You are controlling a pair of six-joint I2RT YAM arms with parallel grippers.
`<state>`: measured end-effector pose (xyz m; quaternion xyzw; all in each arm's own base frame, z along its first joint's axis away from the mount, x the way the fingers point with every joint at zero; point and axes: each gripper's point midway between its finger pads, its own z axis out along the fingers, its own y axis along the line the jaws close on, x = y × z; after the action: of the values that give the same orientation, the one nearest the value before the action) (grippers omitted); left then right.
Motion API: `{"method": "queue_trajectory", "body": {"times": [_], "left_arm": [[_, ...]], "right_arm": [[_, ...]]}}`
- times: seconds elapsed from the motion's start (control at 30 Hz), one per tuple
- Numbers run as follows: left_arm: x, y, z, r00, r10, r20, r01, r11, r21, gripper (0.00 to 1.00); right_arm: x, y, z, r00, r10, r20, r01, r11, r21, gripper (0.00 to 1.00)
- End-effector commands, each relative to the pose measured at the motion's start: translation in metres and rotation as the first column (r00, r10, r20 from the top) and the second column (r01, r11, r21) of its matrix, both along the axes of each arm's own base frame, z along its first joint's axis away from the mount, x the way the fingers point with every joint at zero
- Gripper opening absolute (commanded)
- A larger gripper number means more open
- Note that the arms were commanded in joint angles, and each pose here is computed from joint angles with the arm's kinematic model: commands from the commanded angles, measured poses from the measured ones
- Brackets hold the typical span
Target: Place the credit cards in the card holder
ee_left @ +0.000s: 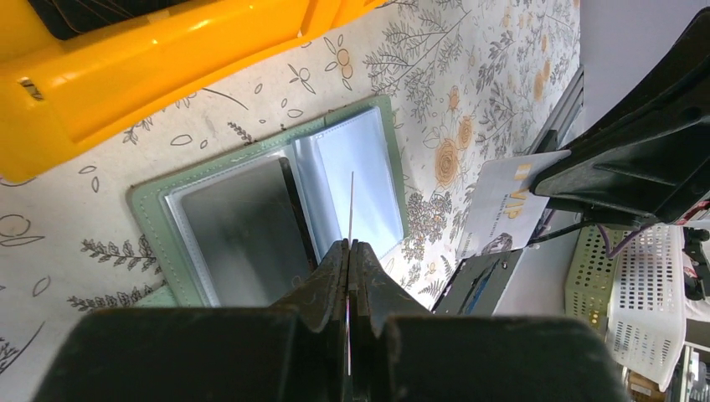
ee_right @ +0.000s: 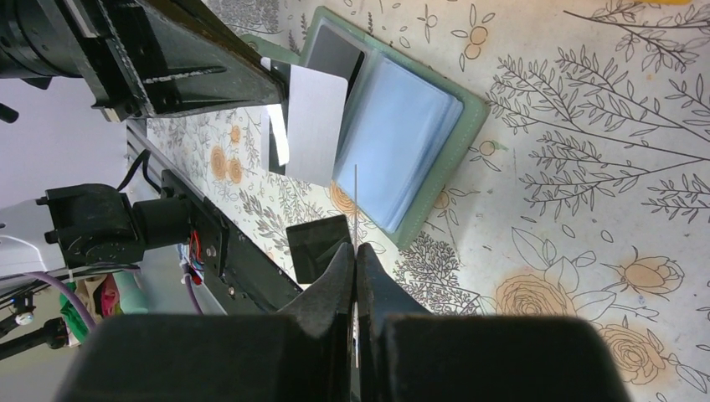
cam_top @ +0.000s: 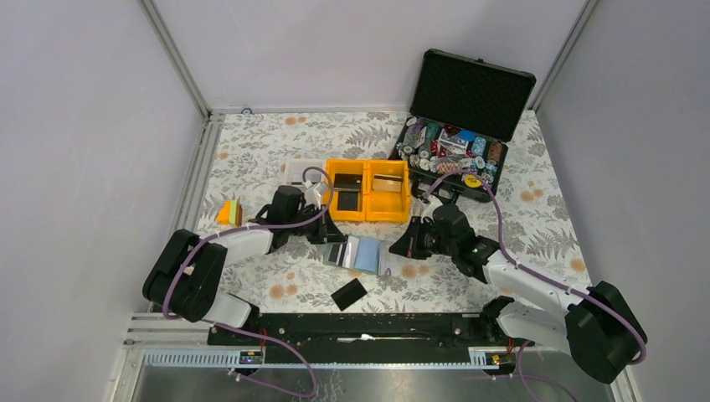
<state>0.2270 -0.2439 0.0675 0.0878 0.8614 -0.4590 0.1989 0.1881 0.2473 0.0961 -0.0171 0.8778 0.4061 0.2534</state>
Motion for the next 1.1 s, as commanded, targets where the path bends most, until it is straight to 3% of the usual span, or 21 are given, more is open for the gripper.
{"method": "queue_trajectory", "body": {"times": [0.0, 0.9, 1.07], "left_arm": [[0.018, -0.007, 0.017, 0.997, -0.019, 0.074, 0.023, 0.999, -0.048, 0.0], [0.024, -0.005, -0.002, 1.0, 0.016, 0.009, -0.016, 0.997, -0.07, 0.0], [0.023, -0.007, 0.001, 0.999, 0.034, -0.009, -0.035, 0.991, -0.127, 0.0]], "right_arm": [[0.004, 0.004, 0.001, 1.0, 0.0, -0.001, 0.0, 1.0, 0.019, 0.0], [0.004, -0.003, -0.004, 1.0, -0.024, 0.001, 0.024, 1.0, -0.009, 0.0], [0.004, -0.003, -0.006, 1.0, -0.026, -0.004, 0.026, 1.0, -0.012, 0.0]]}}
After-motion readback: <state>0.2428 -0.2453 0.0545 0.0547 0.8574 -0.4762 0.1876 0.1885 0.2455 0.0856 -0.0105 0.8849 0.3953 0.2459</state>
